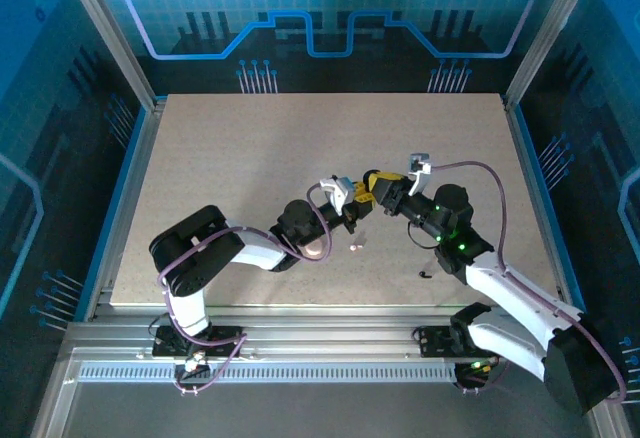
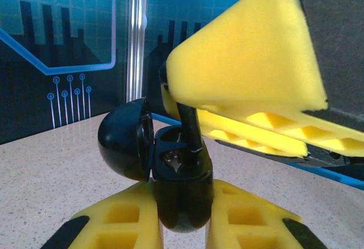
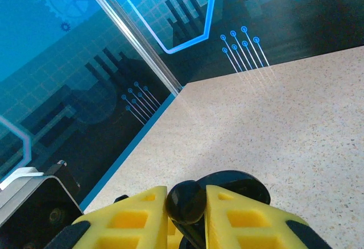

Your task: Insert the wireless bluetooth earbuds into the charging case

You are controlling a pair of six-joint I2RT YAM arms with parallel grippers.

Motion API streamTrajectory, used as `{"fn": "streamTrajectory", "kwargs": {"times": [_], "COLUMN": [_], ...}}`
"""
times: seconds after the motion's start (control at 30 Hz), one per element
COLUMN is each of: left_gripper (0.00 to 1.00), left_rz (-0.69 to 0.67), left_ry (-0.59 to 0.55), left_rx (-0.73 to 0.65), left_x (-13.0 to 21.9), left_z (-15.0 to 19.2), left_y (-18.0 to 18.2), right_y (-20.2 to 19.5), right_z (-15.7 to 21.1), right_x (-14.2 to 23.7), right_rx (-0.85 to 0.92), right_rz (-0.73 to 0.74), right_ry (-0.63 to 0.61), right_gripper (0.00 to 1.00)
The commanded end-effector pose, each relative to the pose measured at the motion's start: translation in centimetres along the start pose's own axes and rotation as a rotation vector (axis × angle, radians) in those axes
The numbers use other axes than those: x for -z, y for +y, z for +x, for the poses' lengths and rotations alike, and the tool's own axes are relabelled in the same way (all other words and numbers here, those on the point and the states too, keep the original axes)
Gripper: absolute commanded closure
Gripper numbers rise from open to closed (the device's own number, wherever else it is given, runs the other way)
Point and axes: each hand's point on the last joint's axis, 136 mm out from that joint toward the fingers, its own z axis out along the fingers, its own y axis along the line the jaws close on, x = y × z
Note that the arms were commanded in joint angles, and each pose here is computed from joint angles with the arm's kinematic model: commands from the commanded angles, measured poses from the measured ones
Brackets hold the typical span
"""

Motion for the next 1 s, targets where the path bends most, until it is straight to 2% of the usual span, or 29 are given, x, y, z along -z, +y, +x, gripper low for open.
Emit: {"fn": "streamTrajectory", "kwargs": {"times": [0.0, 0.4, 0.97], "left_gripper": [0.92, 0.91, 0.9], "left_rz": [0.05, 0.051, 0.089], "left_ry": [-0.095, -0.135, -0.163], "left_rx": [0.018, 0.111, 0.206], "left_x": [-0.7, -0.6, -0.8], "left_z": [-3.1, -5.1, -6.8], "left_y": [-1.2, -1.1, -1.0], "right_y": [0.6, -0.3, -0.3], "right_z": [-0.3, 0.5, -0.5], "right_x": [-0.2, 0.3, 1.4], "right_rx": [0.016, 0.045, 0.096], "right_rz": [-0.023, -0.021, -0.078], "right_ry": [-0.007, -0.01, -0.057], "right_gripper": [0.78, 0.79, 0.79]}}
